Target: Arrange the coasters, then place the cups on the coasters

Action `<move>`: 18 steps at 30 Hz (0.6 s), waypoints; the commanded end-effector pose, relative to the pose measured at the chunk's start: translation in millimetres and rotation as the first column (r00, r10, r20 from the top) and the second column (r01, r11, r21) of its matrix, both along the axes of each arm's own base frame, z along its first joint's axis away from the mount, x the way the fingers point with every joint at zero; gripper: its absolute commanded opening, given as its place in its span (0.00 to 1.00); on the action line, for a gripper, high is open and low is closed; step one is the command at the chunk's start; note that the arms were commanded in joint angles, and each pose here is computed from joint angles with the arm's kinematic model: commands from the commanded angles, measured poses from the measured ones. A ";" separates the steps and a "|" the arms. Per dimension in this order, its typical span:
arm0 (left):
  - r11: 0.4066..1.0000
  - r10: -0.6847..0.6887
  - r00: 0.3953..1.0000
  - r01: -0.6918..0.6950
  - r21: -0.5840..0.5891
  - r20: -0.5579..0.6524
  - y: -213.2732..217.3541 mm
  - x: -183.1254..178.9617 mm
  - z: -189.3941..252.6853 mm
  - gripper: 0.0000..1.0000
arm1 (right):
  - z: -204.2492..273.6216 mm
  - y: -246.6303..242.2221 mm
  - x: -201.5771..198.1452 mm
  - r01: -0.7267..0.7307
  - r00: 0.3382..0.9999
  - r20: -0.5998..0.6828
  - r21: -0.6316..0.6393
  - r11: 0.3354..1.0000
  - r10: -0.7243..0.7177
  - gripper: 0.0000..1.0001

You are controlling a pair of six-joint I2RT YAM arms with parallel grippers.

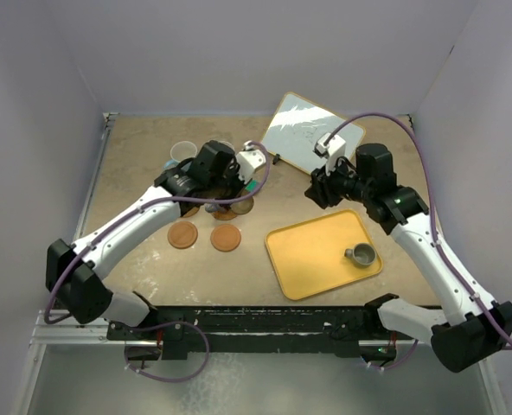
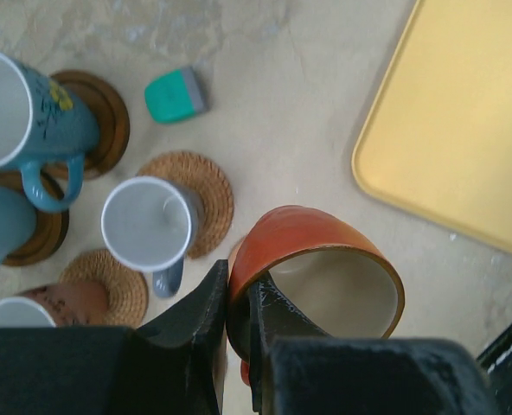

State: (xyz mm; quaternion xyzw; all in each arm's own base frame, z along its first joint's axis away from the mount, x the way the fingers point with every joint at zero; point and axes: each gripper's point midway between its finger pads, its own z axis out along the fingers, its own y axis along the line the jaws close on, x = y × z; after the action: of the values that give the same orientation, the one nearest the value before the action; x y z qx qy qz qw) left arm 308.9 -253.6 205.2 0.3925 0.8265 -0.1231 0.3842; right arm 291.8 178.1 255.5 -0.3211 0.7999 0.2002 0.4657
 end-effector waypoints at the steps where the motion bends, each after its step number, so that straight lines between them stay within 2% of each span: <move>1: 0.994 -0.023 0.999 0.019 0.104 0.035 46.1 -19.3 7.3 0.03 | -13.6 -17.7 -11.8 -0.063 0.998 0.017 -0.075 0.995 0.064 0.46; 6: 0.988 0.034 0.999 -0.033 0.149 -0.005 94.3 -28.9 -8.7 0.03 | -42.3 -30.8 -26.3 -0.097 0.994 -0.072 -0.152 0.984 0.086 0.48; 11: 0.972 0.102 0.995 -0.099 0.212 -0.004 134.6 -32.8 -19.5 0.03 | -42.8 -37.0 -26.3 -0.091 0.995 -0.048 -0.174 0.981 0.083 0.50; 14: 0.964 0.132 0.991 -0.129 0.231 0.000 149.1 -37.1 -26.8 0.03 | -44.4 -40.3 -27.0 -0.081 0.996 -0.037 -0.182 0.980 0.075 0.55; 18: 0.953 0.174 0.985 -0.167 0.252 -0.005 166.6 -34.5 -39.4 0.03 | -46.0 -56.2 -19.5 -0.003 1.000 0.008 -0.236 0.972 0.005 0.59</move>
State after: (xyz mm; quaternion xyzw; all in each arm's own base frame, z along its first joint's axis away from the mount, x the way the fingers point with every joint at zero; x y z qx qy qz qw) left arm 266.1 -103.0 162.8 0.3700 0.8758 -0.0120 0.3098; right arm 264.7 135.2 201.2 -0.3792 0.8223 0.1439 0.3991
